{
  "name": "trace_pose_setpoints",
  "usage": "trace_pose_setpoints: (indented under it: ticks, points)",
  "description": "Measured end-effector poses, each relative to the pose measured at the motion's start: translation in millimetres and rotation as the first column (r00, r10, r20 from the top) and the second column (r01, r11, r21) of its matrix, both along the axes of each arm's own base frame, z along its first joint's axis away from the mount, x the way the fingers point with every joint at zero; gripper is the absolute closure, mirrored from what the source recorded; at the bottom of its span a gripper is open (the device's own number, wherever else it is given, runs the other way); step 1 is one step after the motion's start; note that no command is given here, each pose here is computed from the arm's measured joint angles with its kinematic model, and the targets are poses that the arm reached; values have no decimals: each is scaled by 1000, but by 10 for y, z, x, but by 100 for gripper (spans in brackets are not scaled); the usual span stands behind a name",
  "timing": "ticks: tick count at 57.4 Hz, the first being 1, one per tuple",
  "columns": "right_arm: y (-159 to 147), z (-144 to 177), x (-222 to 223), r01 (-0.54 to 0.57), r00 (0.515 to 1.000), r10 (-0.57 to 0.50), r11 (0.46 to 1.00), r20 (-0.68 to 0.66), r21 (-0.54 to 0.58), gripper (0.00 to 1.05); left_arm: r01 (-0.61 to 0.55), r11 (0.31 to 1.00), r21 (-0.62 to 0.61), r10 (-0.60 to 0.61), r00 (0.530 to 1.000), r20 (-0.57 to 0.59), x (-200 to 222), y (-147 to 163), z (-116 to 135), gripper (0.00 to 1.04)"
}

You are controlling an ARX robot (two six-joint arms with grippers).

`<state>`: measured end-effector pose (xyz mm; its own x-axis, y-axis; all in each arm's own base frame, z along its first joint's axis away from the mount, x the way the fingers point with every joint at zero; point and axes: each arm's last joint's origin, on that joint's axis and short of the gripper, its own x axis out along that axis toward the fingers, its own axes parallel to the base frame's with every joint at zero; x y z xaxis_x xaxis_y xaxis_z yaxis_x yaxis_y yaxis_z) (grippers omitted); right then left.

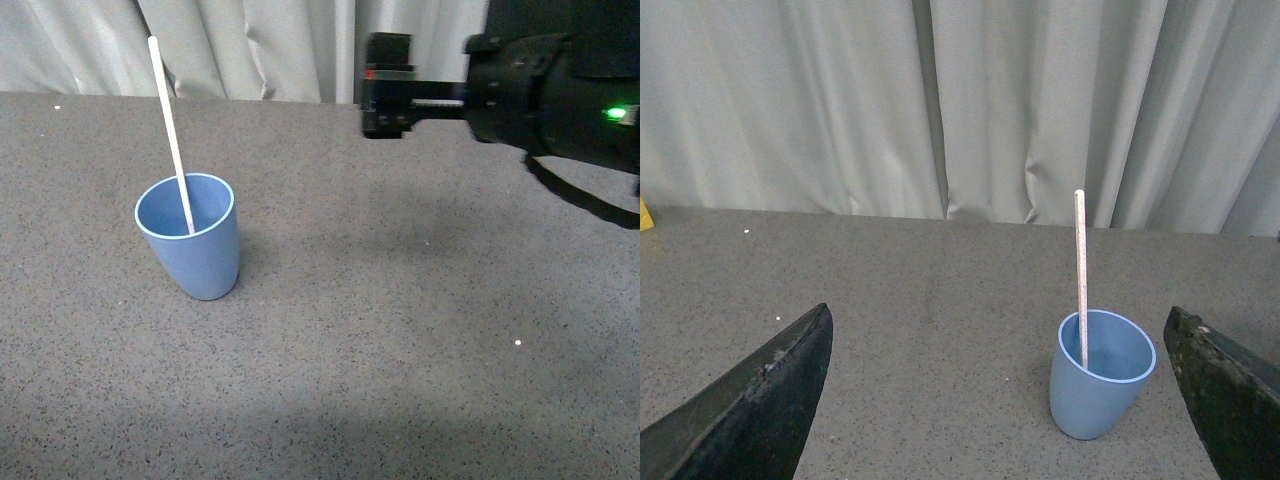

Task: Transfer chopsticks to blue cup

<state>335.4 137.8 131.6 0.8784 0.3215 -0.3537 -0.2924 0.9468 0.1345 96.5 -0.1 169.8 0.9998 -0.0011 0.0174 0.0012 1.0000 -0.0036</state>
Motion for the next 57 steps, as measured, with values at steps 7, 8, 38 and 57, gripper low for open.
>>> trace_pose_setpoints:
  ticks: [7,8,38,57]
  points:
    - [-362,146,-190,86,996,-84,995,36,-59,9,0,1000,0,0,1000,0,0,0,0,7]
    - [-434,187,-246,109,993,-106,991,43,-75,9,0,1000,0,0,1000,0,0,0,0,7]
    - [-761,514,-1554,272,957,-255,955,140,-120,9,0,1000,0,0,1000,0,0,0,0,7]
    - [-791,460,-2139,291,953,-273,944,130,-157,9,0,1000,0,0,1000,0,0,0,0,7]
